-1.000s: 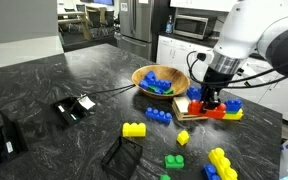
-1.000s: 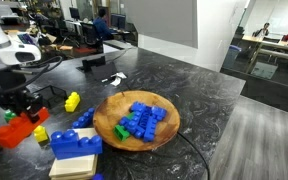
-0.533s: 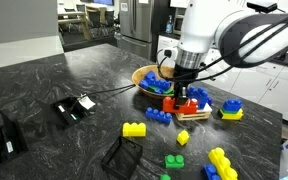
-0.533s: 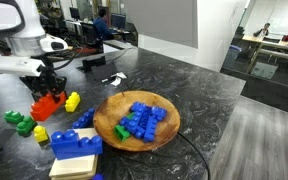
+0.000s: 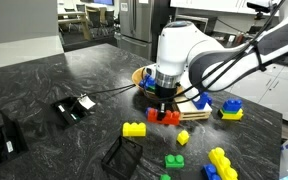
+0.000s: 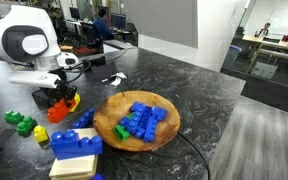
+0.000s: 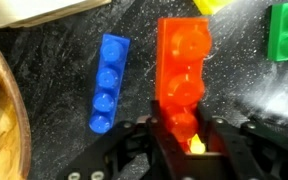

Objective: Move the red block backwards

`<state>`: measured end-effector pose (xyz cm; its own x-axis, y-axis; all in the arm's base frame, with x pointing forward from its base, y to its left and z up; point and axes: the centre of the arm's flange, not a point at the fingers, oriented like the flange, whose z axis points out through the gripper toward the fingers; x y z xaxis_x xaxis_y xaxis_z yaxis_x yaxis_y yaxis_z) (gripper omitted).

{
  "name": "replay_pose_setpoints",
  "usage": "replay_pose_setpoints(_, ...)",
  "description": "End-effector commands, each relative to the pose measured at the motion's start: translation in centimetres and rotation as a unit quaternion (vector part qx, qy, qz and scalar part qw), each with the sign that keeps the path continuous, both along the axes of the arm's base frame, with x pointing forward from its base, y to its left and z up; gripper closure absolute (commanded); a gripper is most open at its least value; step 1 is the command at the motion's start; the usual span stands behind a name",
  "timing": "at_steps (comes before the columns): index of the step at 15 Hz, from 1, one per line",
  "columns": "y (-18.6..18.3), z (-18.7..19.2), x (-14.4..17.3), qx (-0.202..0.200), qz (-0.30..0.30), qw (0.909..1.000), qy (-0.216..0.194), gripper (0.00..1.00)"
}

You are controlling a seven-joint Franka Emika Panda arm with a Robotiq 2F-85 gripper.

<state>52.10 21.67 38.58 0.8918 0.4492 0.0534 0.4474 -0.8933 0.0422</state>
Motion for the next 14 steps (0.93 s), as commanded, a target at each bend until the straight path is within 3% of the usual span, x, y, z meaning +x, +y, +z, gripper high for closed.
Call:
replay_pose_setpoints(1, 0.2, -0.6, 0.1, -0.023, -0.024, 0.9993, -0.018, 0.90)
replay_pose_setpoints(14, 0.9, -3.0, -1.1, -0.027, -0.012, 0.9995, 0.005, 0.88)
